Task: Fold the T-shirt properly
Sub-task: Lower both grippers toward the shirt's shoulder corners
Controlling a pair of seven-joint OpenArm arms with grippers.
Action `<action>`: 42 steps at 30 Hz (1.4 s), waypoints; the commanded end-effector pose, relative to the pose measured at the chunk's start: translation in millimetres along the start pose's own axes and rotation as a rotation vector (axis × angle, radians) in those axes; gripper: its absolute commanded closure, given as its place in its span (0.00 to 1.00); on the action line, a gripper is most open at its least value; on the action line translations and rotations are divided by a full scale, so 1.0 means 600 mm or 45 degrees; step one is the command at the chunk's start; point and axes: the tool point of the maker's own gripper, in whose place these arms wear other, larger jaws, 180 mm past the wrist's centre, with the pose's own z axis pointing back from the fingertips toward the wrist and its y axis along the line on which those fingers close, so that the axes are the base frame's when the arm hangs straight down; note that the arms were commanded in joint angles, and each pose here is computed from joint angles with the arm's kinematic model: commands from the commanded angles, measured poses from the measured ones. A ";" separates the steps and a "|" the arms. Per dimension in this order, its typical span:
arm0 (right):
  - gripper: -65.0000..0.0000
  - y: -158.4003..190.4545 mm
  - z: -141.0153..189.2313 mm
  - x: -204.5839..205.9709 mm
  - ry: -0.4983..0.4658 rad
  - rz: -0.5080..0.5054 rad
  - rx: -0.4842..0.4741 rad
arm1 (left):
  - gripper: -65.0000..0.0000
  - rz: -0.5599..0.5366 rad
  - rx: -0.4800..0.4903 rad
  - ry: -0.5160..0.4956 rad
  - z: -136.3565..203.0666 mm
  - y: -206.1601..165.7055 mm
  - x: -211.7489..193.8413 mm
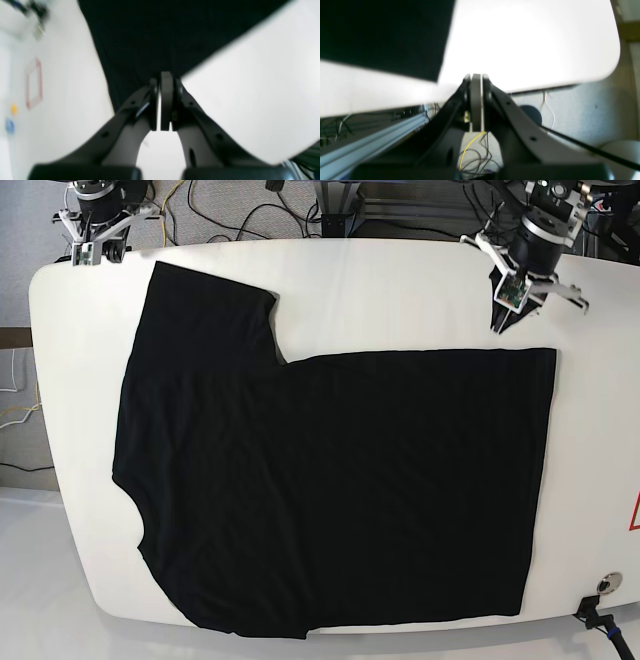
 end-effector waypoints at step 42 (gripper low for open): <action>0.56 0.001 -0.025 0.088 -0.223 -0.185 0.165 | 0.75 0.123 -0.063 -0.037 -0.024 -0.006 0.018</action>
